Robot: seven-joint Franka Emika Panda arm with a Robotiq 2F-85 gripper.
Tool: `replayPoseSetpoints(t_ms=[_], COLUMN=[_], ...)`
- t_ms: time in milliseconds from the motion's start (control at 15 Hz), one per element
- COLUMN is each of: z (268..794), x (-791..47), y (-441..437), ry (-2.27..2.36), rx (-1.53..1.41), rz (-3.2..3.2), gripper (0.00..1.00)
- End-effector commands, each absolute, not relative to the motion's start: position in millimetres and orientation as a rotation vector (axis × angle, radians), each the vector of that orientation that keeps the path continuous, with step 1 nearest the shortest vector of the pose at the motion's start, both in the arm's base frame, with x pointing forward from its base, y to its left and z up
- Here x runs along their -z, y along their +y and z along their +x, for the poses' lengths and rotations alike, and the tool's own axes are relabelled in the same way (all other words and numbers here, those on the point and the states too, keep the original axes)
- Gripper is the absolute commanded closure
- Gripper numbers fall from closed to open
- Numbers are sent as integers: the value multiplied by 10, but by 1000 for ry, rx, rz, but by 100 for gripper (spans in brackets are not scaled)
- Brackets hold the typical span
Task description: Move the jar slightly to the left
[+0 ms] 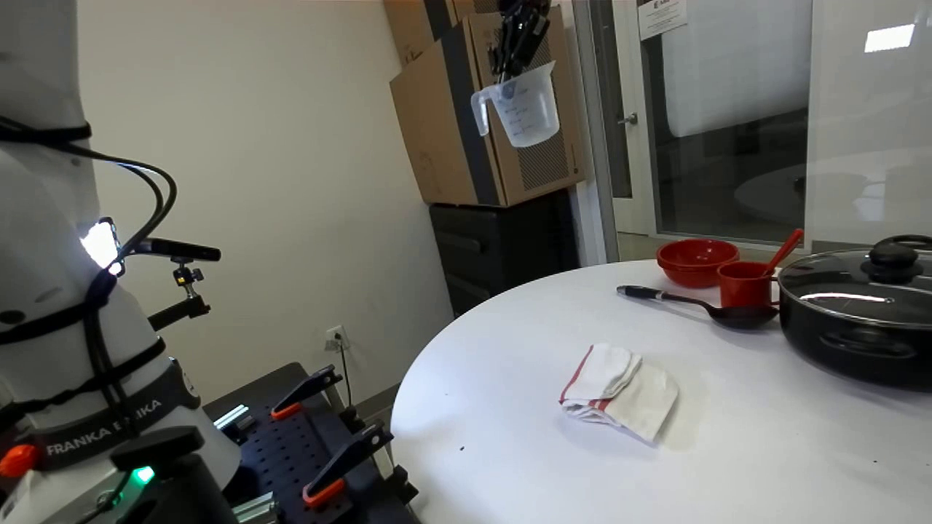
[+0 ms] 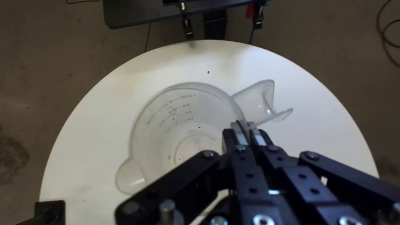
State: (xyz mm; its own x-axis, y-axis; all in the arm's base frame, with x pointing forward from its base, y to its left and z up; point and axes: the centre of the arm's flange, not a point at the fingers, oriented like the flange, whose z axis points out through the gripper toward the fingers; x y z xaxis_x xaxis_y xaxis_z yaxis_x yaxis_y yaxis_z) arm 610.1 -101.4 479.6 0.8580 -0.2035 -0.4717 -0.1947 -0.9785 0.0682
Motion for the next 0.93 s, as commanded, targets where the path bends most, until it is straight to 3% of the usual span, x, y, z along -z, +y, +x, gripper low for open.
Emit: replayPoseSetpoints(t_ms=[0,67,400,867], z=[6821,6176,6172,6291], x=[-4998,-4738,-4573,-4086], y=[-1267,-1104,-1171,-1044], ry=[-413,-365,-413,-896], rx=[942,854,896,837], rz=[3137,3082,3110,3311], gripper=[99,95,99,99])
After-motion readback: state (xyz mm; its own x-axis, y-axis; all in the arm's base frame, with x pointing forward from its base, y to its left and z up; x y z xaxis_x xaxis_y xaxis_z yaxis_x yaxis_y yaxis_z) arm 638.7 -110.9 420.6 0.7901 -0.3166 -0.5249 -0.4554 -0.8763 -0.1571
